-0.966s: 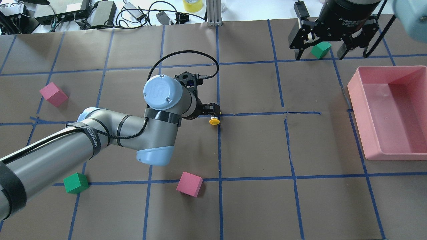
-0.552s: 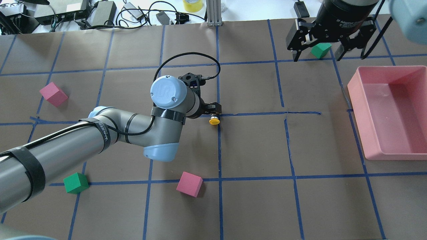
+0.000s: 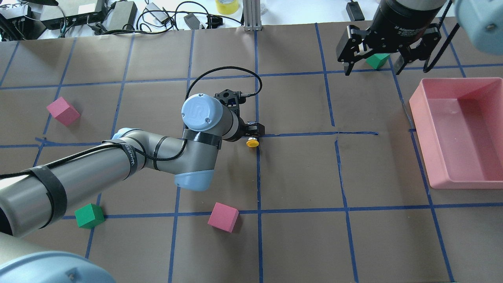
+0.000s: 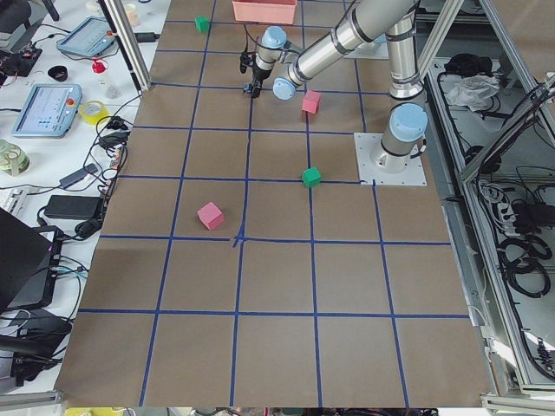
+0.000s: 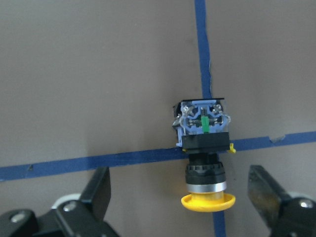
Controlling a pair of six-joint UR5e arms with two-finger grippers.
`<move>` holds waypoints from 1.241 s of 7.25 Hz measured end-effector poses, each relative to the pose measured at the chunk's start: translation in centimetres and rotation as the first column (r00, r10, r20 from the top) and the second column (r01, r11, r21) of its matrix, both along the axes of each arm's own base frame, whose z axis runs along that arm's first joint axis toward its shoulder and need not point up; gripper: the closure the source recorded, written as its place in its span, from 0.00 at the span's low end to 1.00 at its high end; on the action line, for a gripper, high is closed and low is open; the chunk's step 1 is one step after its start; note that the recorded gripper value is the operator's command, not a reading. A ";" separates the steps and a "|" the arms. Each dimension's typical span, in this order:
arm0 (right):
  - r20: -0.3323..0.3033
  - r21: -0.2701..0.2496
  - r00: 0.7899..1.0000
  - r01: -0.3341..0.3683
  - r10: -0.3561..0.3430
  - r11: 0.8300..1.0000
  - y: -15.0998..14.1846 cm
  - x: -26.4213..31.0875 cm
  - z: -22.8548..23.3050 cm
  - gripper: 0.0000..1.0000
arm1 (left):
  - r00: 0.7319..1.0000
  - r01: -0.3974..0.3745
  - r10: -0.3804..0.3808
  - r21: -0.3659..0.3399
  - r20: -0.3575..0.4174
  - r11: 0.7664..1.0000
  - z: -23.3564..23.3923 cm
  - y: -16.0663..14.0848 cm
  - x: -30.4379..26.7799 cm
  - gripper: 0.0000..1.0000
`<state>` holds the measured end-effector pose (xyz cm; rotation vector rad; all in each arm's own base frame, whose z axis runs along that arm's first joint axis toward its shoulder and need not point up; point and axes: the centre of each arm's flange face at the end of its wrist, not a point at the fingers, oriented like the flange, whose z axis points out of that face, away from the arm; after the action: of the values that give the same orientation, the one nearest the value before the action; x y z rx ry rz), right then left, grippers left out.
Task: Align button upright
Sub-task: 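Lower the left gripper and grasp the button switch lying on its side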
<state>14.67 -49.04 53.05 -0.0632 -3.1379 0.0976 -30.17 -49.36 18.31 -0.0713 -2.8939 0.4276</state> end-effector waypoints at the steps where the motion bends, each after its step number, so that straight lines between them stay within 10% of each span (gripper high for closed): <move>1: 0.000 0.002 1.000 0.000 0.000 1.000 0.0 0.0 -0.1 0.00 | 1.000 0.002 -0.002 0.006 0.001 1.000 -0.5 0.0 -0.1 0.00; 7: -0.001 0.008 1.000 -0.001 0.001 1.000 -0.1 0.0 -0.3 0.00 | 1.000 0.007 -0.007 0.020 -0.002 1.000 -1.4 -0.1 -0.4 0.52; 9: 0.000 0.010 1.000 0.000 0.000 1.000 0.0 0.0 -0.3 0.00 | 1.000 0.013 -0.013 0.028 -0.019 1.000 -1.5 0.0 -0.6 0.99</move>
<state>14.67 -49.09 52.80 -0.0631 -3.1377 0.0815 -30.73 -49.41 16.85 -0.0811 -2.8780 0.3834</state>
